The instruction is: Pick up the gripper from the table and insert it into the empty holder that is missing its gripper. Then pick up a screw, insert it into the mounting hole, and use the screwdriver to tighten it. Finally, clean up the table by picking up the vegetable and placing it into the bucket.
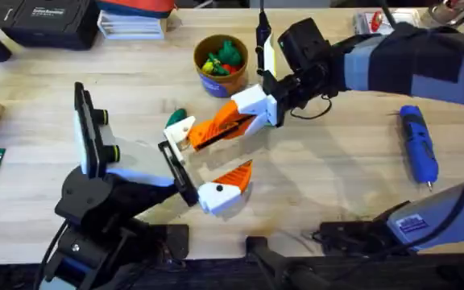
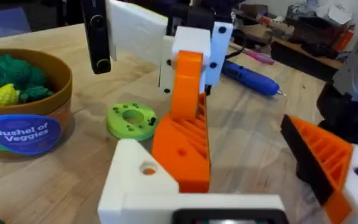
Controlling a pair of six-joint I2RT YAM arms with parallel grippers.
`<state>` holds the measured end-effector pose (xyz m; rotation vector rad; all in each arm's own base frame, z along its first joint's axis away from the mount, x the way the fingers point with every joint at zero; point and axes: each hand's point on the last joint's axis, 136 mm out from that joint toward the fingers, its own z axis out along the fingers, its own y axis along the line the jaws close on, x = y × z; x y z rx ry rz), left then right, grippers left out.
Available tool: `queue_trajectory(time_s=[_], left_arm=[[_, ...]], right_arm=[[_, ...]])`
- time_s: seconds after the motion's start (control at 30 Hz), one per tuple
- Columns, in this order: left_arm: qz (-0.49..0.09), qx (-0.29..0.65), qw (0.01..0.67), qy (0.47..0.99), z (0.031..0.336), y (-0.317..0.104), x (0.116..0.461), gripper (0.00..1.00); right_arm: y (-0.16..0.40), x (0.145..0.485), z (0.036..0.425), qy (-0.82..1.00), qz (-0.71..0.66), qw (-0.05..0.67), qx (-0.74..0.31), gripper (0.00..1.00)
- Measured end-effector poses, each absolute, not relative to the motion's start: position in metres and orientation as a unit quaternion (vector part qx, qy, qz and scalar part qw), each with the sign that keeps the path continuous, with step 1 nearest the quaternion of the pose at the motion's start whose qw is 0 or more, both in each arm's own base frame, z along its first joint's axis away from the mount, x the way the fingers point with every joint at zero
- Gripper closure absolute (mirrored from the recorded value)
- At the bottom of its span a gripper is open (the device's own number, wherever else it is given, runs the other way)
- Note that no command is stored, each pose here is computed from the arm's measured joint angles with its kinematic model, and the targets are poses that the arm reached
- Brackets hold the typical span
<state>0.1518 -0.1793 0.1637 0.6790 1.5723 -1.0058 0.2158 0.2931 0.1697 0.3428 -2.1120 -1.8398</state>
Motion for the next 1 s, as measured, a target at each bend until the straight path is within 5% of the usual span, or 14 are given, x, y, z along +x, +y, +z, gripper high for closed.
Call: queue_trajectory(time_s=[1.0], left_arm=[[-0.398, 0.237, 0.56, 0.686, 0.161, -0.168, 0.17, 0.015]], right_arm=[[0.322, 0.237, 0.161, -0.75, -0.63, 0.187, 0.073, 0.994]])
